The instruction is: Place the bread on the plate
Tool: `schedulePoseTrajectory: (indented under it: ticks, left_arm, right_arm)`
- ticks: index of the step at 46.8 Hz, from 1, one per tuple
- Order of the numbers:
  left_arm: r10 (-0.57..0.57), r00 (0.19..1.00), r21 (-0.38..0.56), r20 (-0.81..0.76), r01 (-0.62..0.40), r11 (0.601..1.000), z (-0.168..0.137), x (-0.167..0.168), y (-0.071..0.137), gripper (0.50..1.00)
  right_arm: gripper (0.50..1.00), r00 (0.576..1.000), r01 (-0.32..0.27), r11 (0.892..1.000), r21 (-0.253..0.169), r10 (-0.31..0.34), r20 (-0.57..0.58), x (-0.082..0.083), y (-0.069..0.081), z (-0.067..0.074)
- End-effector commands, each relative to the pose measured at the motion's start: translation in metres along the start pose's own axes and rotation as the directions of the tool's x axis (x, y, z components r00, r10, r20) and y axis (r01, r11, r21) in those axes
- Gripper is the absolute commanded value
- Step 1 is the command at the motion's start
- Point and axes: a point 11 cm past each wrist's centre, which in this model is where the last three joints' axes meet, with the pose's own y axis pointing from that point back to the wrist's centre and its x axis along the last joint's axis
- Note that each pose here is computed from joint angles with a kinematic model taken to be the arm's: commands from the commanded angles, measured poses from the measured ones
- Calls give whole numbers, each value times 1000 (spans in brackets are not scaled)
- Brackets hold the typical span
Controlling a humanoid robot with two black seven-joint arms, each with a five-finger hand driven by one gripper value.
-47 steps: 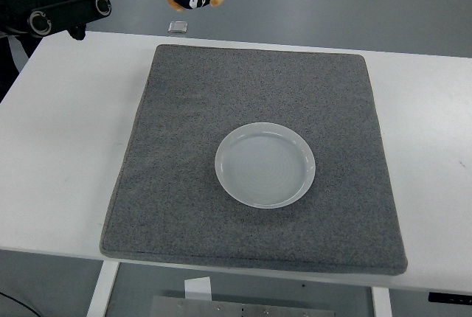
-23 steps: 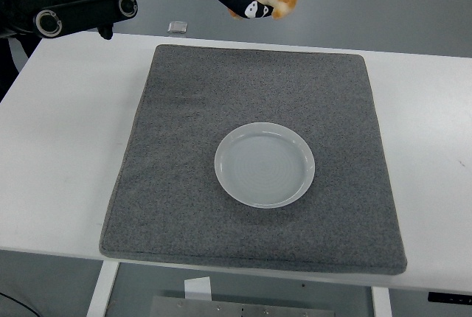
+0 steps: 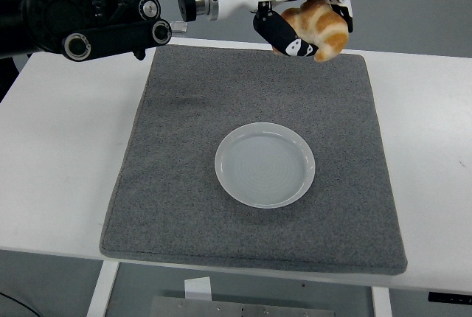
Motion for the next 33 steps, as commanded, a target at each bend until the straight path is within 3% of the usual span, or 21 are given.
schedulePoseTrajectory:
  ticks: [1,33]
  left_arm:
    - [-33,999,-5,5,33,999,-2,-15,-2,500]
    - [-206,978,32,39,205,978,-39,-123,13,500]
  right_arm:
    - [952,1000,0,1000,0,0,0,0,0,0]
    - [952,1000,0,1000,0,0,0,0,0,0]
